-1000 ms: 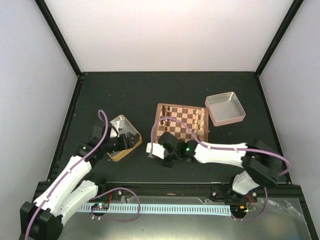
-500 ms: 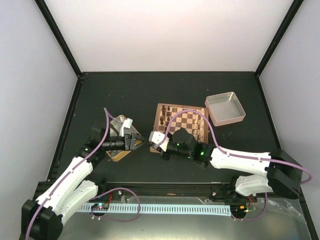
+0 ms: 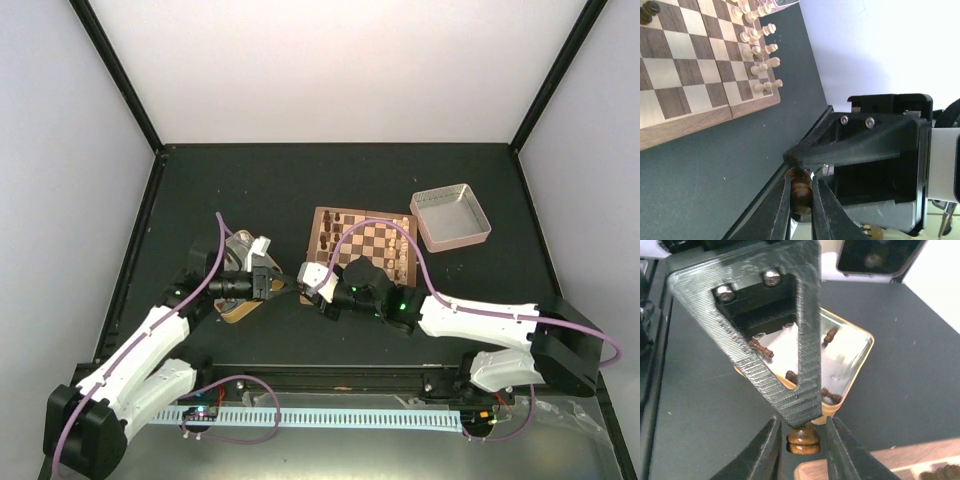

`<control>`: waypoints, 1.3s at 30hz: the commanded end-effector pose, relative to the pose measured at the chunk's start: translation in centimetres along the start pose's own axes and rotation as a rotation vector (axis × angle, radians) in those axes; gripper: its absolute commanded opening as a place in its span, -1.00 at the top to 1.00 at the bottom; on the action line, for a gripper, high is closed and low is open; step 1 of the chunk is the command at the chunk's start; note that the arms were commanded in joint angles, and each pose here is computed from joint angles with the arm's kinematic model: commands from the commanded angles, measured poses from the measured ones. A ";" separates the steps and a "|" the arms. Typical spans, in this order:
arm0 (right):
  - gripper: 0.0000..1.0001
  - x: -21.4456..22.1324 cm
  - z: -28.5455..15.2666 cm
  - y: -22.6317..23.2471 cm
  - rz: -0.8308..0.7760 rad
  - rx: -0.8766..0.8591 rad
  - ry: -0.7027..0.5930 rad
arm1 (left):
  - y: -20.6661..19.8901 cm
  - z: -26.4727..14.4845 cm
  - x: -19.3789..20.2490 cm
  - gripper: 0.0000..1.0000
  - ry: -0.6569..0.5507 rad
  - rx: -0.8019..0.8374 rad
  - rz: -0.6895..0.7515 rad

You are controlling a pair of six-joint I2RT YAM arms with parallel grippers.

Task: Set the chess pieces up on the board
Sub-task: Place the chess piece on the chessboard.

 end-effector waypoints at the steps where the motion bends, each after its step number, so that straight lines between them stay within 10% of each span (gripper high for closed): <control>1: 0.31 -0.8 -0.4 -0.9 0.042 0.054 0.017 | -1.6 -0.2 -1.3 0.97 -0.035 -0.006 0.081; 13: -0.72 2.9 -6.8 -7.8 0.539 0.588 0.133 | 0.0 3.4 -5.0 0.97 -0.114 -0.485 0.184; 21: -0.72 7.7 -9.6 -12.3 0.905 0.743 0.236 | 0.7 9.9 -5.3 0.97 -0.060 -0.717 0.278; 39: -0.72 10.4 -9.6 -13.2 1.006 0.751 0.287 | 5.2 16.8 -5.3 0.97 -0.003 -0.949 0.310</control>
Point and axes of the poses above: each gripper's point midway between its finger pads, its own z axis out along the fingers, its own y axis along the line the jaws close on, x = y × z, the point moved 8 cm from there along -z, back along the fingers, and after that the axes turned 3 degrees about -z, right-handed, at the moved point
